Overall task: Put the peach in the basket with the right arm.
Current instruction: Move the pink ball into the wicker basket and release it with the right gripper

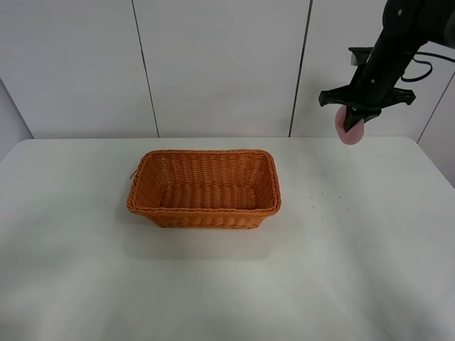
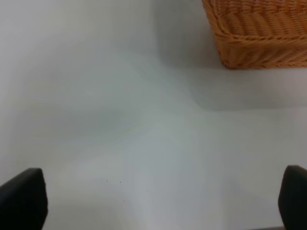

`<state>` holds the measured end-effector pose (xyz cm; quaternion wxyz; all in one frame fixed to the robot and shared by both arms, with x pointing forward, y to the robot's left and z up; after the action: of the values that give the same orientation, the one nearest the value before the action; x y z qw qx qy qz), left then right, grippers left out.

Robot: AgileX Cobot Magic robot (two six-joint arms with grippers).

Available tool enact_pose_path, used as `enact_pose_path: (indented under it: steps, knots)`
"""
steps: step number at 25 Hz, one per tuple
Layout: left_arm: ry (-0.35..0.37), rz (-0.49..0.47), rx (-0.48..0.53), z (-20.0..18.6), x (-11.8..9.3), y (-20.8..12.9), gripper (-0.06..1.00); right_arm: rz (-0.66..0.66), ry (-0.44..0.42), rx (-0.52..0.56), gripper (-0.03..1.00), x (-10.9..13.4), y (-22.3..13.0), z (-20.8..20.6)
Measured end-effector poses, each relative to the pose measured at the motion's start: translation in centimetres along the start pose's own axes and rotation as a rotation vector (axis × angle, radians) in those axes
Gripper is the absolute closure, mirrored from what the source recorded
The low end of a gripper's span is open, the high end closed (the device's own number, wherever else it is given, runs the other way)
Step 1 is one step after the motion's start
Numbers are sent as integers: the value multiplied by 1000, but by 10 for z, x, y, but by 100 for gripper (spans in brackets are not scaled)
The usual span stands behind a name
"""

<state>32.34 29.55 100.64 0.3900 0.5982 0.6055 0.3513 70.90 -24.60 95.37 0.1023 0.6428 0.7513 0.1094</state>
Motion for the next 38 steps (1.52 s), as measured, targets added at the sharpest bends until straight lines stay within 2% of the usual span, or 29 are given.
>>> enact_pose_path:
  steps: [4,7,11,21,24,27,34,36,38]
  knots:
    - [0,0,0,0,0,0,-4,-7,-6,-52,96,1,14,-15]
    - [0,0,0,0,0,0,-4,-46,2,-73,96,19,18,-21]
    - [0,0,0,0,0,0,-4,-146,36,-76,96,70,15,-25]
    - [0,0,0,0,0,0,-4,-437,147,-112,96,218,-15,-36]
    - [0,0,0,0,0,0,-4,-492,168,-118,96,248,-24,-27]
    - [0,0,0,0,0,0,-4,-517,174,-110,96,264,-27,-3]
    - [0,0,0,0,0,0,-4,-519,172,-55,96,277,-33,75]
    - [0,0,0,0,0,0,-4,-514,177,-21,92,279,-40,93]
    - [0,0,0,0,0,0,-4,-512,177,-7,82,280,-43,105]
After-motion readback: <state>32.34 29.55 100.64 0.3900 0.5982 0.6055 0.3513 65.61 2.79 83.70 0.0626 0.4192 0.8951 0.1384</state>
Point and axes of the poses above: a point on each arm's last joint axis where the gripper is mounted, z pointing out along that axis toward the gripper, x along the wrist's bending axis when the last joint is at zero, y = z × x, the point moved 10 cm from there along z, pointing out along that axis toward the gripper, and after that the axes turned 5 degrees about -z, right-handed, at the moved point
